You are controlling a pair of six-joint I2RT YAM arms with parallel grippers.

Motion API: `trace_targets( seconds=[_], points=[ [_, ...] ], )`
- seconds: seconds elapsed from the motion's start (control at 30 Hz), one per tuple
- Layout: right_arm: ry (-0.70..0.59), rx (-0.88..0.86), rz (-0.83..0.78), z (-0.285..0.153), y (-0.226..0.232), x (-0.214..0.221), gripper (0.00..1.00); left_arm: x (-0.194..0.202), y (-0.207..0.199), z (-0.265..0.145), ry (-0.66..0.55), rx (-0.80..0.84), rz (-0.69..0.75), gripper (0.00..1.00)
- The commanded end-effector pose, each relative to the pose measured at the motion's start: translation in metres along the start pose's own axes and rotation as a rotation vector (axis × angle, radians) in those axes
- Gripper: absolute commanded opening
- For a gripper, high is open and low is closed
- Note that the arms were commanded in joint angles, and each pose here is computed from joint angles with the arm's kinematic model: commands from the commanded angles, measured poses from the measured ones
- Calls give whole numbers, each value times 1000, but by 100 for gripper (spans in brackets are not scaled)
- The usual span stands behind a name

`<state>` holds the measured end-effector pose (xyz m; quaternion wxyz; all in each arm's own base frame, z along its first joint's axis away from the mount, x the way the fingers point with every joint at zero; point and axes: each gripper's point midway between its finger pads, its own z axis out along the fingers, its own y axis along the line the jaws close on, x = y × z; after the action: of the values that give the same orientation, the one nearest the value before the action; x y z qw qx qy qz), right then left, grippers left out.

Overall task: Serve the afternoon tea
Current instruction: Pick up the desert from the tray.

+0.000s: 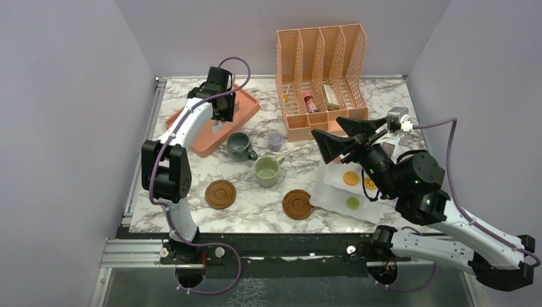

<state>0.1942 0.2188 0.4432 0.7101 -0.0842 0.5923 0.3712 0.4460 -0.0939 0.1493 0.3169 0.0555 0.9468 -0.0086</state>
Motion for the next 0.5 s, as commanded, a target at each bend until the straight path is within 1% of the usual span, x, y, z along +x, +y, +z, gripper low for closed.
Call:
trace_targets(
  seconds=[0.0, 0.17, 0.47],
  points=[
    [-29, 5, -10, -2, -1, -11, 99, -9, 6, 6, -34, -35, 0, 43],
    [-36, 4, -9, -2, -1, -12, 99, -9, 9, 11, -31, -49, -9, 43],
    [-38, 2, -14, -2, 0, -12, 99, -14, 15, 20, -25, -62, -6, 47]
  ],
)
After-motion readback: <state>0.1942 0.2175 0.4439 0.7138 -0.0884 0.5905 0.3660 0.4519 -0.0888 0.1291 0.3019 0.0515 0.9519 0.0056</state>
